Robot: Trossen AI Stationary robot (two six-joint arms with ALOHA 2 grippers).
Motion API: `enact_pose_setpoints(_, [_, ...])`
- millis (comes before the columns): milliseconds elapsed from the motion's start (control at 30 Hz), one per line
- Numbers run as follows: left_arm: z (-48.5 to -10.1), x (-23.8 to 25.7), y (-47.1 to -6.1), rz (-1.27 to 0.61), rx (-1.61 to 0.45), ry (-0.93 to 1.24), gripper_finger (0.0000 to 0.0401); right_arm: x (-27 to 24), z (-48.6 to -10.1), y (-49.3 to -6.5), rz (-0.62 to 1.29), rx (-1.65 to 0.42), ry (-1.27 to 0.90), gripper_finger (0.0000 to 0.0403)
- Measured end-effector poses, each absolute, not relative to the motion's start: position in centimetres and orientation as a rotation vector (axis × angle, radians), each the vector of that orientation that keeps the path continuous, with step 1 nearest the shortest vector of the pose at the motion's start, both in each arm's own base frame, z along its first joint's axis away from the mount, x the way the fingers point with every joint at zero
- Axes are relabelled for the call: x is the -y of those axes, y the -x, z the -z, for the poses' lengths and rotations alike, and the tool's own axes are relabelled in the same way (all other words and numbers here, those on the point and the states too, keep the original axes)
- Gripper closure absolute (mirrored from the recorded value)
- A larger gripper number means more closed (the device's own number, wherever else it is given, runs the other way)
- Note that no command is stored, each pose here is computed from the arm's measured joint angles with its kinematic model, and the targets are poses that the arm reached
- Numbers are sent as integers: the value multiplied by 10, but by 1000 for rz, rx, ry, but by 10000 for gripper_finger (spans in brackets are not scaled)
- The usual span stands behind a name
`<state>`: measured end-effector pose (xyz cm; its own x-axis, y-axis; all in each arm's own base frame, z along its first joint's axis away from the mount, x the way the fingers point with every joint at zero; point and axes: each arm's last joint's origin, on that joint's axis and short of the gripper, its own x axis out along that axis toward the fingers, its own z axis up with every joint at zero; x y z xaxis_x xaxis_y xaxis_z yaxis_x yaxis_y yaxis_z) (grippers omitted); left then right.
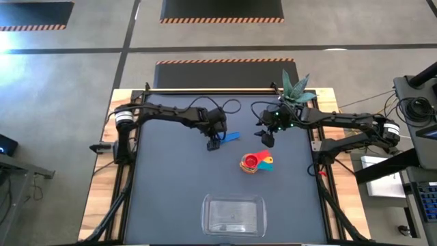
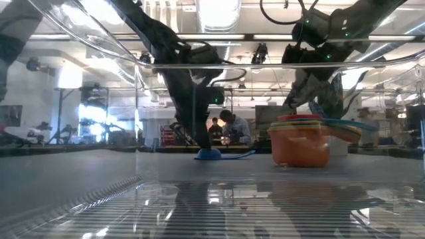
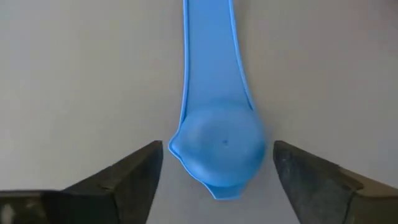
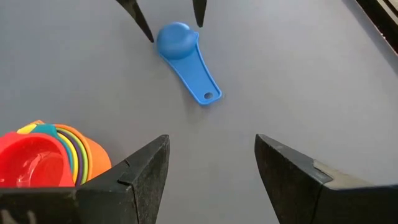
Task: Nest measuring cups in basket
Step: Stack the red measuring cup into the light blue measuring cup
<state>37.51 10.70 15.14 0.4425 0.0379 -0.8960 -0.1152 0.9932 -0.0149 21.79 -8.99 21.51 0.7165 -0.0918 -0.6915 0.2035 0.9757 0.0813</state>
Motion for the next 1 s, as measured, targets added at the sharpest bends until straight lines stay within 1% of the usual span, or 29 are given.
enact_pose_setpoints(133, [-140,-107,-377,-96,-1137,88,99,90,-215,-218,162,-752,-149,179])
enact_pose_setpoints(233, [-137,-108,-378,-118,-1138,103,104,90,-215,-218,162,-750,-149,179])
enact_pose_setpoints(333, [-136,-108,-379,-131,-1141,100,128,90,-215,-218,163,-750,-150,179])
enact_pose_setpoints(533, [-136,-109,-379,-133,-1134,99,188,90,-215,-218,165,-750,-156,179])
enact_pose_setpoints(667, [-136,-109,-379,-134,-1130,103,200,90,-215,-218,166,-750,-159,179])
enact_pose_setpoints(767, [-136,-109,-379,-133,-1129,103,191,90,-215,-218,169,-750,-166,179])
enact_pose_setpoints(1000, [-141,-109,-383,-119,-1109,89,130,90,-215,-218,169,-750,-165,179])
